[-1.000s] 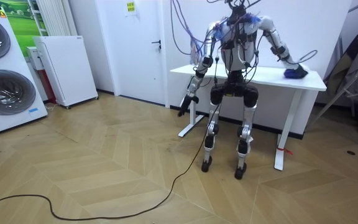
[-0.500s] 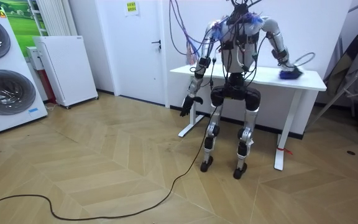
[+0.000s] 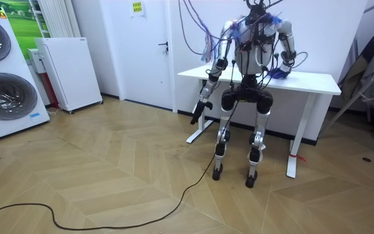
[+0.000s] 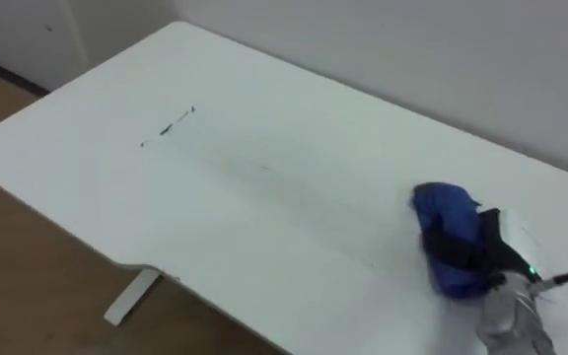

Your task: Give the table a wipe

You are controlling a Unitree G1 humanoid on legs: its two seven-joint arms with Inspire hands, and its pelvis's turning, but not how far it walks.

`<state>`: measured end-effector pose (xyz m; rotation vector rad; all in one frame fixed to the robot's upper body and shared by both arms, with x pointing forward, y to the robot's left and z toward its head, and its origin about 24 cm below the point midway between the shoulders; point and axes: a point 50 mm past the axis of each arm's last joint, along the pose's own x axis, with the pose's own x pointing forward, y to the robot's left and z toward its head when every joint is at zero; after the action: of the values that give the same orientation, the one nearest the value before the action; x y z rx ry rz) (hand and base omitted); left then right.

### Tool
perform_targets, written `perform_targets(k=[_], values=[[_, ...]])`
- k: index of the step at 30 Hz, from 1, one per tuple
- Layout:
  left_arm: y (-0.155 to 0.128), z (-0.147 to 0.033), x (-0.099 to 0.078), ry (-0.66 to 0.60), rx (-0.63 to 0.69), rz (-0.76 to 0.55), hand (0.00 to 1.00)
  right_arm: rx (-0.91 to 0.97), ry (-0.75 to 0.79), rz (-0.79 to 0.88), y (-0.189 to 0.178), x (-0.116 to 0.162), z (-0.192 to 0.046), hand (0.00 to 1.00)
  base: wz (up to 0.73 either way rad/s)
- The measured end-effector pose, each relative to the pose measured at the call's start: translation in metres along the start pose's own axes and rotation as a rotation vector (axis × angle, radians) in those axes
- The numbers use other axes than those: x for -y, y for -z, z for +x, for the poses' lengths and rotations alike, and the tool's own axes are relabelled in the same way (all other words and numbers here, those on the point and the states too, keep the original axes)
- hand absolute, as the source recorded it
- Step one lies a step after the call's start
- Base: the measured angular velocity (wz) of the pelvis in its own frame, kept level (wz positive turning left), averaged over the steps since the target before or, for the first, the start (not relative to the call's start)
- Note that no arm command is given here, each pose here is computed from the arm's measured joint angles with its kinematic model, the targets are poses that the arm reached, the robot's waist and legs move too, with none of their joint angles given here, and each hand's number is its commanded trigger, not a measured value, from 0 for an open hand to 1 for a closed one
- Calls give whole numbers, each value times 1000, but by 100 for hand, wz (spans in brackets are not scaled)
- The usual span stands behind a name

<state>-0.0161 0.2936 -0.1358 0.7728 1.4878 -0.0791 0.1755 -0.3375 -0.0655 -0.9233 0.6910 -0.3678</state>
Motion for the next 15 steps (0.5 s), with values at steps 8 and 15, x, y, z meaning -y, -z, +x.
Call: perform_targets(k=[8,15], values=[[2,1,-7,-25,3,-19,0,-106,41,13,29,12,-5,100,-16],[-7,0,13,33,22,-20,0,9,43,3,-31,11,15,100,-40]])
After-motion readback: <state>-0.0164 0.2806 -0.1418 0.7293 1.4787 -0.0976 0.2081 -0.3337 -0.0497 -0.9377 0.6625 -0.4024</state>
